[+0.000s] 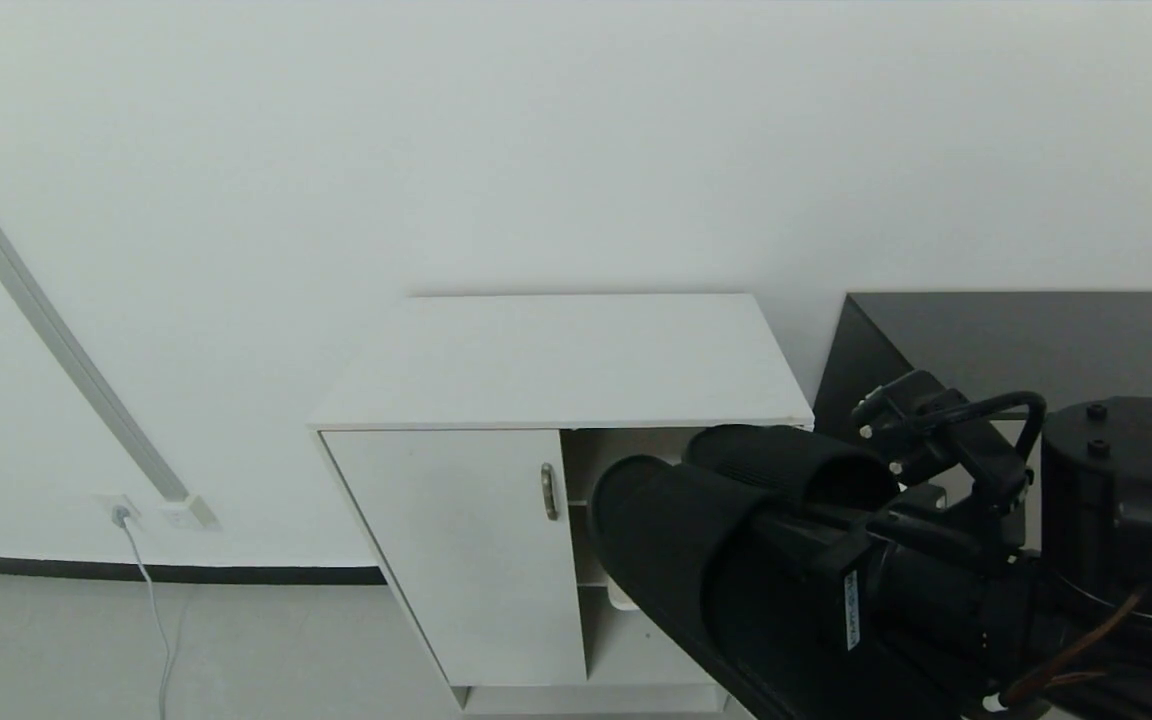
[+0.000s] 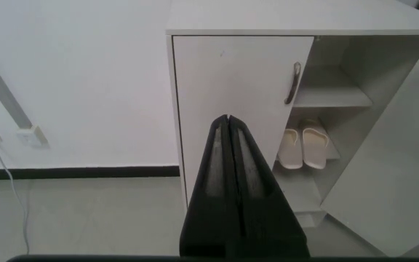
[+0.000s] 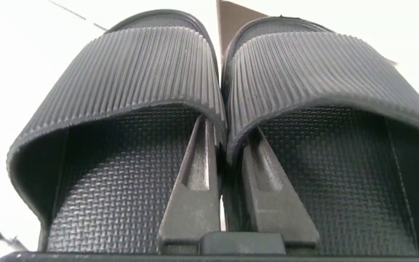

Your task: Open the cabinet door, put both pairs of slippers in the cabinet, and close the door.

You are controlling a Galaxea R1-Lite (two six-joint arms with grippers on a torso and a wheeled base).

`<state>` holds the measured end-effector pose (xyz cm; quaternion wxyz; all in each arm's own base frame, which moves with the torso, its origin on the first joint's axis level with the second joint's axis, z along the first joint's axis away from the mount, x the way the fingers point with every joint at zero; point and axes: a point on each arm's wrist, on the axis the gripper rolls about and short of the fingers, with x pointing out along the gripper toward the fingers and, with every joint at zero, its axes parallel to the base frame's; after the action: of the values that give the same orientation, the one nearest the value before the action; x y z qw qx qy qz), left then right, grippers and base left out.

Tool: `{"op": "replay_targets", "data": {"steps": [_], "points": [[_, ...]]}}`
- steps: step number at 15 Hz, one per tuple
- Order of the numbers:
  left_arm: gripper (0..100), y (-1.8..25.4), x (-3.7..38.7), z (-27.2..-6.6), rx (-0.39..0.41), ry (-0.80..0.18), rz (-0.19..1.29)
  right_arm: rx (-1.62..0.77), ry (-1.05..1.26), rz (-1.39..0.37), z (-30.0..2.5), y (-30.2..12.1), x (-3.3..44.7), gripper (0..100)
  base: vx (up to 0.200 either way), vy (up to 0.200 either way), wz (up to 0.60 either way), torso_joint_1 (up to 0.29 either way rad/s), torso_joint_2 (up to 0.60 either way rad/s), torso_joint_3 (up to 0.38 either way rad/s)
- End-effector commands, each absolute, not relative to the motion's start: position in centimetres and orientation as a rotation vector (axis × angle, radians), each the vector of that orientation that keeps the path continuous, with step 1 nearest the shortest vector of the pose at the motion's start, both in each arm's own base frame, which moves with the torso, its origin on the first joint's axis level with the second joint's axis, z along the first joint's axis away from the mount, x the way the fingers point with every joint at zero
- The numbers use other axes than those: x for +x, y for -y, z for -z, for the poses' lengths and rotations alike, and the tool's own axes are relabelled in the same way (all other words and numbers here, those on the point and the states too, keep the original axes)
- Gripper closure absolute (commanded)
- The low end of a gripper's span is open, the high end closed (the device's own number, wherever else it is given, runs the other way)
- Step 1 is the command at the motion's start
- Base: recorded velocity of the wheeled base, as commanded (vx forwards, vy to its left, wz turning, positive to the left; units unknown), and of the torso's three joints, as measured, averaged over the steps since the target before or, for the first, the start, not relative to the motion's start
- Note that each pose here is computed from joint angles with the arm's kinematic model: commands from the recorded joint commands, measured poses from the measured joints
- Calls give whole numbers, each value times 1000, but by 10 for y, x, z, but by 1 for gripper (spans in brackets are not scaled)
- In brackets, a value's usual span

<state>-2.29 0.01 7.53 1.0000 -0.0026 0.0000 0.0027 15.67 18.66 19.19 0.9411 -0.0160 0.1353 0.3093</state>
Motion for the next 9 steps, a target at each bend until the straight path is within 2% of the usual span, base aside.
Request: {"op": "replay_targets", "data": {"steps": [1,4,9], "points": [[100,0,-23,-75,-2,0,-6,-36,-280,-640,-190,-188,155,100,0,0,0,0,0,0],[100,0,-23,-75,-2,0,-6,-38,-283,-641,-188,-187,153,100,0,0,0,-32,76,43],[100,0,-23,-75,-2,0,-6,-39,-281,-642,-188,-186,153,100,0,0,0,-186,433,243]]}}
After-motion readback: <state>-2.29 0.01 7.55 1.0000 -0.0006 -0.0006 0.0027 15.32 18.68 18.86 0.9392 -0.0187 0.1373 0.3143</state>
